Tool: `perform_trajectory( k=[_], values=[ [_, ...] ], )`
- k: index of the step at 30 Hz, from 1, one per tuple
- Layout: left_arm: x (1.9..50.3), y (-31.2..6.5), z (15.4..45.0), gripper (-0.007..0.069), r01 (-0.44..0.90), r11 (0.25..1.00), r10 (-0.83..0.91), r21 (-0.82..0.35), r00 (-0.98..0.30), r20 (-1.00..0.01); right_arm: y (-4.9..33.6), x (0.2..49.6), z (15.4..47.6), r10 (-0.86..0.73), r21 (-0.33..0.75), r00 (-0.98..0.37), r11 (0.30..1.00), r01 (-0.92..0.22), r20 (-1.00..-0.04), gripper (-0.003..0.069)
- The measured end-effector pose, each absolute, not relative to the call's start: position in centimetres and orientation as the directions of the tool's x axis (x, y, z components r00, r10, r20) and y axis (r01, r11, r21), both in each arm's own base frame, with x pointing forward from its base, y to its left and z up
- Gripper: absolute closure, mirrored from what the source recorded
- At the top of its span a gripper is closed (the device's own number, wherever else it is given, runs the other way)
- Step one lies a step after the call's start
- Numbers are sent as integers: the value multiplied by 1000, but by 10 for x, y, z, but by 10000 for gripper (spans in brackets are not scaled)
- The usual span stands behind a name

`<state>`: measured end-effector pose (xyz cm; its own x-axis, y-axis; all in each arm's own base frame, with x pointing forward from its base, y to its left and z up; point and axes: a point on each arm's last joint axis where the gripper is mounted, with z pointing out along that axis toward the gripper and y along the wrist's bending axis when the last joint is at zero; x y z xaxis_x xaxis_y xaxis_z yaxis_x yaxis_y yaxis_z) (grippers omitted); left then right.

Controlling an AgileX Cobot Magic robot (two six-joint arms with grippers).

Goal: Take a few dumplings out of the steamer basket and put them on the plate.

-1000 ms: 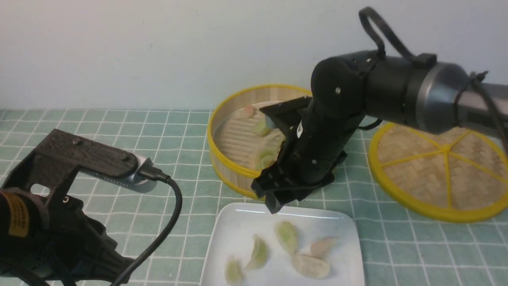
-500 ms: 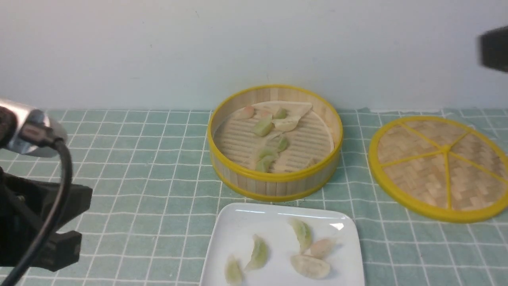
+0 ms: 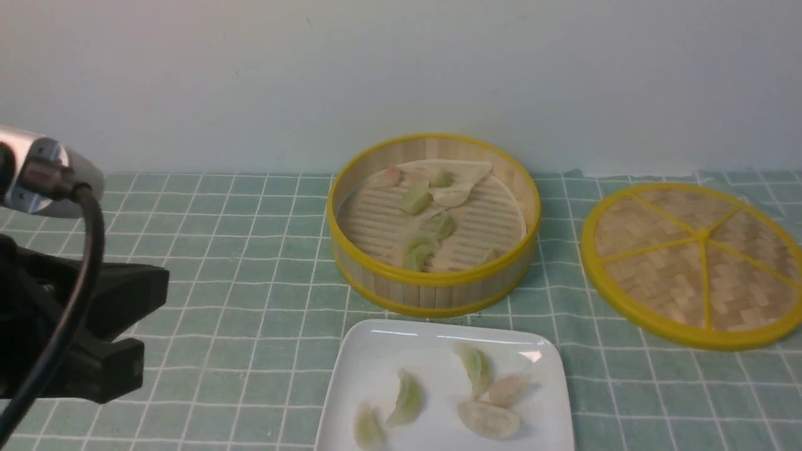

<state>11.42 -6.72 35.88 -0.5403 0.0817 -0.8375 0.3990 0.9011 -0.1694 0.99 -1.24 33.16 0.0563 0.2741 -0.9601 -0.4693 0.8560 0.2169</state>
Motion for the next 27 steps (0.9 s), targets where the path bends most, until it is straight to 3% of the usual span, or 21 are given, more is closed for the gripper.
perform_trajectory(
  k=[15,27],
  values=[
    [55,-33,334,631,437,867,-61,-240,-386,-921,-11,14,323,261,222,27,864,-451,-965,672],
    [54,-31,332,631,439,877,-25,-193,-359,-933,-11,14,323,261,222,26,865,-451,-965,672]
  ],
)
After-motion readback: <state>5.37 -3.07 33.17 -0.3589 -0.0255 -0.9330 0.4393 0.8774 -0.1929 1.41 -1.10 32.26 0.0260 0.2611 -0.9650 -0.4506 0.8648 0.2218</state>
